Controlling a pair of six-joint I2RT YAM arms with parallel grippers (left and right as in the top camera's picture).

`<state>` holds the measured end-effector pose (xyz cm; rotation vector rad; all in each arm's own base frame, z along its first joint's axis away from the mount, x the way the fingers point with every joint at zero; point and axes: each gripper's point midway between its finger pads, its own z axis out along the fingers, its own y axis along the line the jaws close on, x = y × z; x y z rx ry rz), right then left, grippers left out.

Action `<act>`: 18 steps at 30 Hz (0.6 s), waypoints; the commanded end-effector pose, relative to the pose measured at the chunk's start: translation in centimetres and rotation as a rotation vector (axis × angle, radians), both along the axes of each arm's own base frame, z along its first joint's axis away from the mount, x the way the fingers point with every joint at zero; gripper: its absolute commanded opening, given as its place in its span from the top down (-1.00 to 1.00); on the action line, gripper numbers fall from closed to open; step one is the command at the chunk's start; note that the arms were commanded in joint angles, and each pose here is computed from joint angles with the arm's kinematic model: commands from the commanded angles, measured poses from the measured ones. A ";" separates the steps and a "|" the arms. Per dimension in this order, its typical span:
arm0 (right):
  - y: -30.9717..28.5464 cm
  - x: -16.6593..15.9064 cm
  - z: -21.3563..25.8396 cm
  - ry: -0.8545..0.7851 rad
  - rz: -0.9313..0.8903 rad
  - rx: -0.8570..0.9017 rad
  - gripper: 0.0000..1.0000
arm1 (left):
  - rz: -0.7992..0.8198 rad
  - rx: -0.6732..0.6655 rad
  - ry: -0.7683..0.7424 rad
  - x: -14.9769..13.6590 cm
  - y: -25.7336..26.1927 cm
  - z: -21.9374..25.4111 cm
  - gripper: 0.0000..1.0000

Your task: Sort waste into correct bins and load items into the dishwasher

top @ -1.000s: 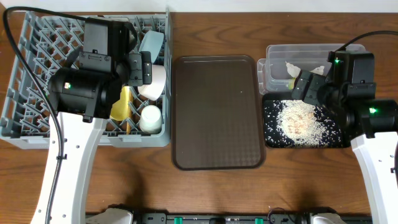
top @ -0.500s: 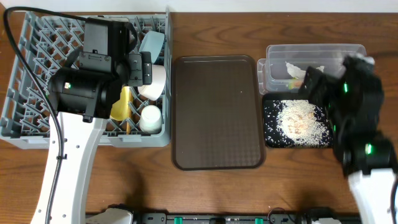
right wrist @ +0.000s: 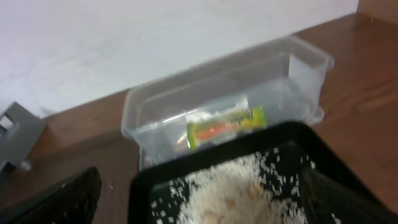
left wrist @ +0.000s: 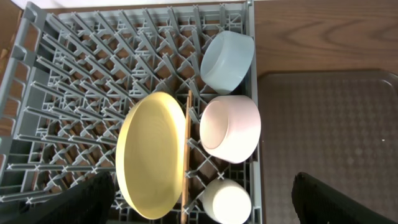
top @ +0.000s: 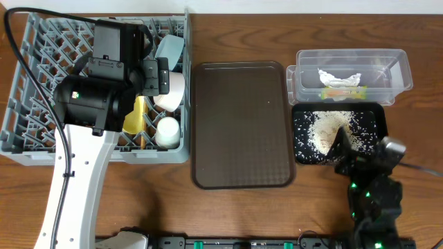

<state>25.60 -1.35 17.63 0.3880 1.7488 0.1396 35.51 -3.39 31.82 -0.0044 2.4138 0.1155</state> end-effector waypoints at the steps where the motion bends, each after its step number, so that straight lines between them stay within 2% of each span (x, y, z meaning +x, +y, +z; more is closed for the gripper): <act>1: -0.1 -0.5 -1.6 -0.019 -0.003 0.001 -0.98 | 0.004 0.000 0.002 0.1 0.1 0.0 -0.84; 8: 0.2 -0.9 -4.0 -0.035 0.016 0.006 -0.98 | 0.004 0.000 0.001 0.1 0.1 0.0 -0.84; 18: 0.6 -1.2 -1.6 -0.144 0.042 0.006 -0.99 | 0.004 0.000 0.002 0.1 0.1 0.0 -0.84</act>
